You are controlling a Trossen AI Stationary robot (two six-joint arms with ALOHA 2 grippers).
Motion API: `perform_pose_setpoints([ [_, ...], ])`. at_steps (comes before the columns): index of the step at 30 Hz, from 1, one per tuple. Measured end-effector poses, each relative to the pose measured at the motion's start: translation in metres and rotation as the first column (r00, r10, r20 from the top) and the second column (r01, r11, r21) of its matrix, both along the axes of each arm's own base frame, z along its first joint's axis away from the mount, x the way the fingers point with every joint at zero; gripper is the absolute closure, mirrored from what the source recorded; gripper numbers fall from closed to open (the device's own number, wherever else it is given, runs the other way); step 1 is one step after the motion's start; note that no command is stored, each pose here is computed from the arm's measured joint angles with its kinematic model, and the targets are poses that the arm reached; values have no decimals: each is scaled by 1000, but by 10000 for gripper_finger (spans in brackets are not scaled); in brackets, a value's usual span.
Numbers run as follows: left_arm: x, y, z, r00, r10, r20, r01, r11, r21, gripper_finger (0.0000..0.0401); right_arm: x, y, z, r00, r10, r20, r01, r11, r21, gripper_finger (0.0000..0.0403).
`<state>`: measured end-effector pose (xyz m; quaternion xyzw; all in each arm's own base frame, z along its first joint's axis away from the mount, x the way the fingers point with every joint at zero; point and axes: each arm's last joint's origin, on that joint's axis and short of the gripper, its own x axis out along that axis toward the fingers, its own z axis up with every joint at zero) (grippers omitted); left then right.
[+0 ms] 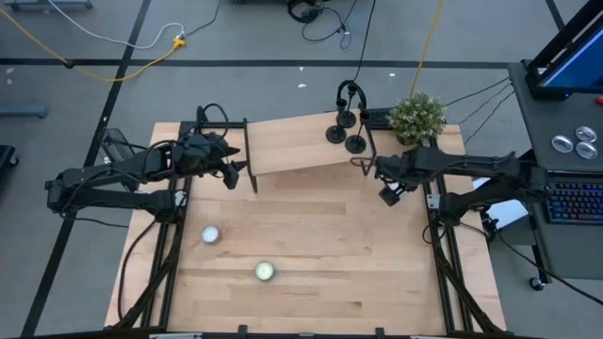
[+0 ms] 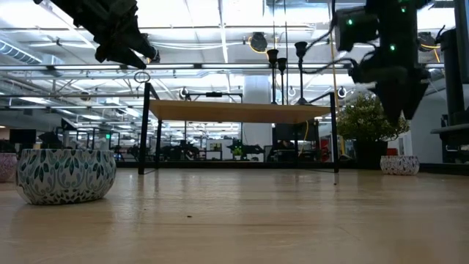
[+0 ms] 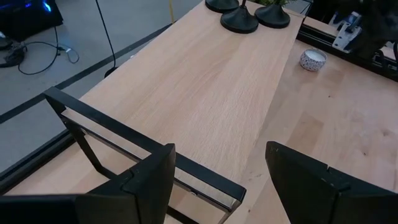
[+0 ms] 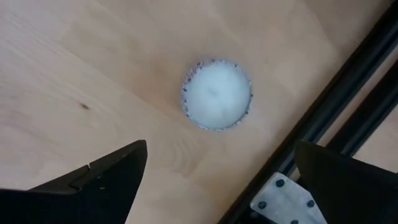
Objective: Pick & Place candle stick holders
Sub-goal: Put the red candle on the shelf
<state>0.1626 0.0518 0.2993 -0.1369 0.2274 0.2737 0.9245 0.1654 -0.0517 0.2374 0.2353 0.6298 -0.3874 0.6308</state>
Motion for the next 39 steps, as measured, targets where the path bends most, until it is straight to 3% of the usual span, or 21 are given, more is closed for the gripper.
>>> perform_pose_setpoints([
  [8,0,0,0,1000,4,3,-4,1000,-6,148,-9,1,-26,998,19,-67,-19,1000,-9,3],
  [28,2,1,3,999,11,42,-12,1000,1,148,-7,-21,-43,998,26,55,-27,1000,14,3],
  [39,2,1,3,999,11,42,-12,1000,1,148,-14,-26,-58,998,26,52,-28,999,36,3],
])
